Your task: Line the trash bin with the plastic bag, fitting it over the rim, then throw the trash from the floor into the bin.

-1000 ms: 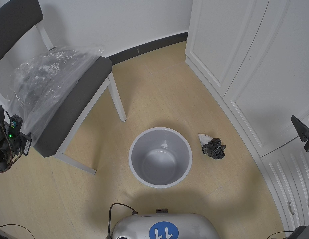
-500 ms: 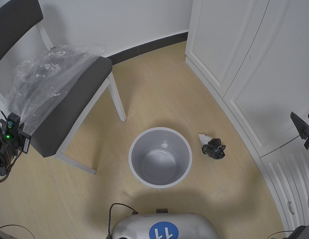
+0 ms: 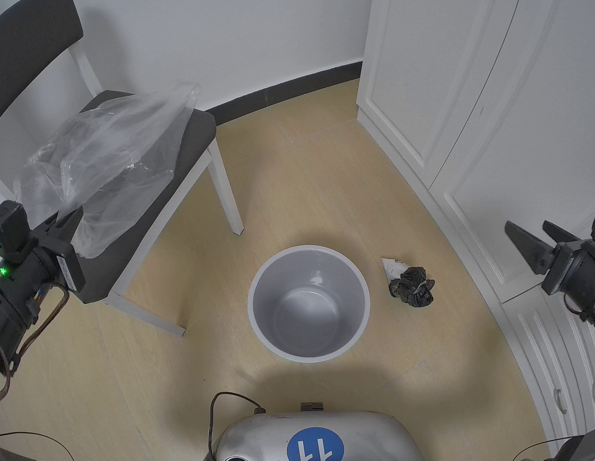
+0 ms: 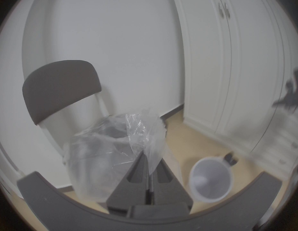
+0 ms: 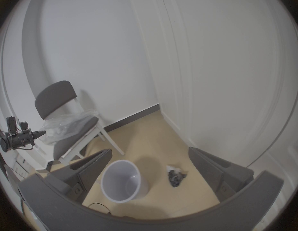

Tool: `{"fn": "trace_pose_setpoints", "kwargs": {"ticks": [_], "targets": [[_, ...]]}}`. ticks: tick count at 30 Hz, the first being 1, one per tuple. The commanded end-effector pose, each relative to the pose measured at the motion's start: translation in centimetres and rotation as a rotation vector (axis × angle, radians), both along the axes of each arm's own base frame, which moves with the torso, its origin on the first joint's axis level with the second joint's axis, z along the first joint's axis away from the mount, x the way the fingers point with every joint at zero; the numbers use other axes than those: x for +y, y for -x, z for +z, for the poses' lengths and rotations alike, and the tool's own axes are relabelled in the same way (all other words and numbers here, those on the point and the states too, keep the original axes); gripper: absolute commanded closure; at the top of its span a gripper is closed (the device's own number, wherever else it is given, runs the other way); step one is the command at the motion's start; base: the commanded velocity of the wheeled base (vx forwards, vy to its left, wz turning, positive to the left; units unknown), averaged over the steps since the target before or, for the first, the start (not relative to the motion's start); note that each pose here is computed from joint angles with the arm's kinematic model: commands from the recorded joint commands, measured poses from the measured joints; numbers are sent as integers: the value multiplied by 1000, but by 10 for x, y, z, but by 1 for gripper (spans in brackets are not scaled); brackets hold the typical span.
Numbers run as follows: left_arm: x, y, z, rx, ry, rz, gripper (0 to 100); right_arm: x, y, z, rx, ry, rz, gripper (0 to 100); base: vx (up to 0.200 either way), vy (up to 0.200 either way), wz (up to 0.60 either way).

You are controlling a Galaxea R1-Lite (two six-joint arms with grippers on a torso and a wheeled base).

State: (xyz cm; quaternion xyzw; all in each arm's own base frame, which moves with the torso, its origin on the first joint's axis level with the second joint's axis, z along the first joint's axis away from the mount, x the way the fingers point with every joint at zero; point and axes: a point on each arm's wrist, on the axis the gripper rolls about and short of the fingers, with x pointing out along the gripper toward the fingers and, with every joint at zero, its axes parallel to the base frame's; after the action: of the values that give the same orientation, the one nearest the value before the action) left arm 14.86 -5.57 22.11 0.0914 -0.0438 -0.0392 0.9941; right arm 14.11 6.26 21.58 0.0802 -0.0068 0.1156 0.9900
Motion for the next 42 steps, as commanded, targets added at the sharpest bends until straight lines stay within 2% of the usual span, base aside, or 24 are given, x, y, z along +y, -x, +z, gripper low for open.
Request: {"fn": "trace_pose_setpoints", "kwargs": {"ticks": [1, 3, 4, 6, 12, 15, 20, 27, 28, 29, 30, 31, 35, 36, 42], "targets": [[-11, 36, 28, -145, 203, -207, 100, 37, -18, -27, 121, -15, 138, 0, 0, 0, 0], [-16, 46, 30, -144, 279, -295, 100, 49, -17, -34, 162, -24, 189, 0, 0, 0, 0], [-16, 46, 30, -144, 279, -295, 100, 49, -17, -34, 162, -24, 189, 0, 0, 0, 0], [-19, 55, 32, -138, 343, -368, 100, 58, -18, -43, 199, -9, 212, 0, 0, 0, 0], [-22, 67, 35, -137, 393, -466, 100, 63, -25, -43, 184, -79, 218, 0, 0, 0, 0], [-25, 71, 33, -122, 392, -517, 100, 65, -30, -45, 185, -100, 207, 0, 0, 0, 0], [-25, 76, 20, -82, 367, -563, 100, 67, -38, -50, 195, -94, 183, 0, 0, 0, 0], [-19, 89, -4, -32, 310, -766, 100, 63, -38, -51, 198, -90, 175, 0, 0, 0, 0], [-19, 89, -5, -30, 309, -773, 100, 63, -38, -51, 198, -90, 175, 0, 0, 0, 0], [-18, 92, -10, -19, 295, -826, 100, 62, -38, -50, 195, -92, 175, 0, 0, 0, 0], [-18, 92, -10, -19, 294, -830, 100, 62, -38, -50, 194, -93, 175, 0, 0, 0, 0], [-18, 95, -14, -5, 281, -895, 100, 62, -39, -50, 196, -94, 178, 0, 0, 0, 0], [-17, 97, -18, 16, 287, -954, 100, 63, -39, -51, 198, -95, 179, 0, 0, 0, 0], [-16, 99, -20, 26, 290, -993, 100, 63, -39, -52, 203, -90, 179, 0, 0, 0, 0], [-15, 101, -24, 41, 283, -1048, 100, 66, -38, -56, 223, -79, 195, 0, 0, 0, 0]]}}
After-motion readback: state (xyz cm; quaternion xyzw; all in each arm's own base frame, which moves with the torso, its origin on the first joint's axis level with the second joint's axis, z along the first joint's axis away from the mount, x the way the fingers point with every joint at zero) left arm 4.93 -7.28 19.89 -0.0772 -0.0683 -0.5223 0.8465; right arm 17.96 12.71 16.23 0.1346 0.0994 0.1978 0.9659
